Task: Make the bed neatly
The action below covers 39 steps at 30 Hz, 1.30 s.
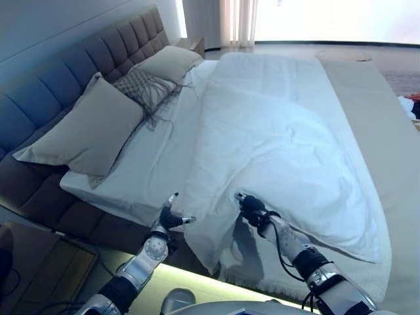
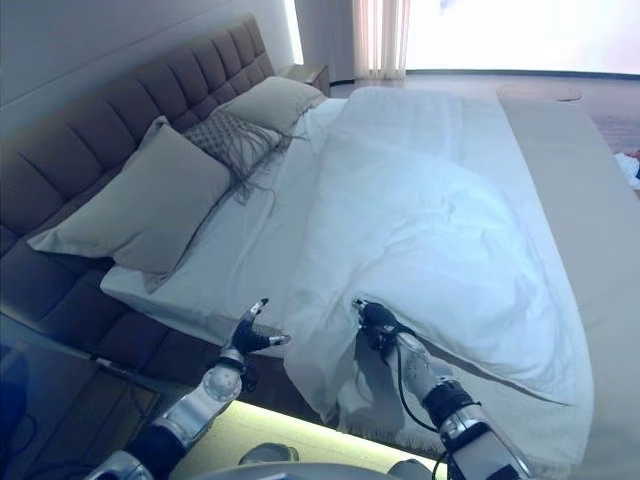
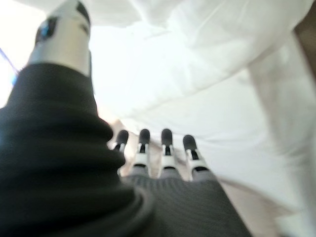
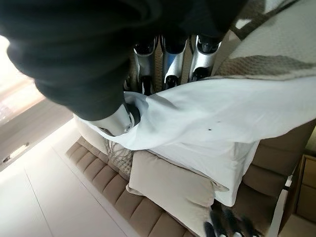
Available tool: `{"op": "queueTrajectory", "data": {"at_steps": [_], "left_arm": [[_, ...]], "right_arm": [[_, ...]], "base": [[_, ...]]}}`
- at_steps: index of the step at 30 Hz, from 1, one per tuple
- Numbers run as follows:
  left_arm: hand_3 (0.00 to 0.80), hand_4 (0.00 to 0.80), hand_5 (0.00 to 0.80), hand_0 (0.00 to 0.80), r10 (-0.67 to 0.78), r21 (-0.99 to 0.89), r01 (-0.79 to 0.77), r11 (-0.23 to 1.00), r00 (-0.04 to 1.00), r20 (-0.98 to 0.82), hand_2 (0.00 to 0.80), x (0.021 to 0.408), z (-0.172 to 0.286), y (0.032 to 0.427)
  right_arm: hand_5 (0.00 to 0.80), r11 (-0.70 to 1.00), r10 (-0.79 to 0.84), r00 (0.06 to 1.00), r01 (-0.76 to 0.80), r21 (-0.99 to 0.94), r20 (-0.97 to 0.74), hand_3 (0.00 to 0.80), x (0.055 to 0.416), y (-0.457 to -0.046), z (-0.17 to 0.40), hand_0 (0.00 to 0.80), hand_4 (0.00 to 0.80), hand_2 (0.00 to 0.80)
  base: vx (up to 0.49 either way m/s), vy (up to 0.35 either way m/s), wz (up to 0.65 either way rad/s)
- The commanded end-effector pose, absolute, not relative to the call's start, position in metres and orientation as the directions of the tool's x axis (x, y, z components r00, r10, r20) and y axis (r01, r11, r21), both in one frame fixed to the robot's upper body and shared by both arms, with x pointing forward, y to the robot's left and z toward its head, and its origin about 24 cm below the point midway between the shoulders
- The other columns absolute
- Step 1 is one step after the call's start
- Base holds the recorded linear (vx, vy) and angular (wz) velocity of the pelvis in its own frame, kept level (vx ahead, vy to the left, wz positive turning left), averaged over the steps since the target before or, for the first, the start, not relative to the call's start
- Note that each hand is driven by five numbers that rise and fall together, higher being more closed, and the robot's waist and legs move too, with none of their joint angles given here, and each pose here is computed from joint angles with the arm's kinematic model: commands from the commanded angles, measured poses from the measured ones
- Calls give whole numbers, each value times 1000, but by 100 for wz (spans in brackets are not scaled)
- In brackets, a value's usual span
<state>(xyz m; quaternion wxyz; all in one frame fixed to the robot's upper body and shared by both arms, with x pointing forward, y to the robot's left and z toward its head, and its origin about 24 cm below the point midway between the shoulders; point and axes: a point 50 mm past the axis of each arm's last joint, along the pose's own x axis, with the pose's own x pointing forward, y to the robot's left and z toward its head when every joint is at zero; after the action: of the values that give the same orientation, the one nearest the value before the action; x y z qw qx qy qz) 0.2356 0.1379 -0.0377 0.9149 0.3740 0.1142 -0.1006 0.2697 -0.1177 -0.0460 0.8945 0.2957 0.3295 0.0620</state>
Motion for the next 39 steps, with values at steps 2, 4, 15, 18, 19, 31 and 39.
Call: {"op": "queueTrajectory", "data": {"at_steps": [2,4,15,18,19,31,39], "left_arm": [[0,0,0,0,-257,787,220,577,963,-81,0,273,13,110],[0,0,0,0,-257,759,272,591,956,-143,0,273,8,103],[0,0,0,0,-330,636,449,627,893,-305,0,266,-5,67],[0,0,0,0,-327,614,472,633,882,-340,0,263,-11,64],[0,0,0,0,-323,610,469,639,883,-341,0,263,-12,62],[0,0,0,0,-229,730,282,623,958,-175,0,291,17,46],[0,0,0,0,-244,710,246,660,964,-107,0,298,32,25]], "right_arm": [[800,693,450,850,-139,707,-274,800,315,-57,30,800,800,800],[800,702,430,860,-128,701,-274,800,318,-60,31,800,800,800],[800,713,356,899,-86,695,-254,800,335,-78,44,800,800,800],[800,709,360,899,-90,699,-250,800,339,-77,49,800,800,800],[800,710,363,899,-95,698,-246,800,341,-76,51,800,800,800],[800,708,382,915,-201,677,-128,800,364,-72,103,800,800,800],[800,724,412,908,-277,632,-73,800,372,-67,129,800,800,800]], "base": [[3,-43,0],[-2,-56,0],[-62,-64,4],[0,0,0],[-37,-4,-1],[-117,-11,-1],[-102,44,-4]]}}
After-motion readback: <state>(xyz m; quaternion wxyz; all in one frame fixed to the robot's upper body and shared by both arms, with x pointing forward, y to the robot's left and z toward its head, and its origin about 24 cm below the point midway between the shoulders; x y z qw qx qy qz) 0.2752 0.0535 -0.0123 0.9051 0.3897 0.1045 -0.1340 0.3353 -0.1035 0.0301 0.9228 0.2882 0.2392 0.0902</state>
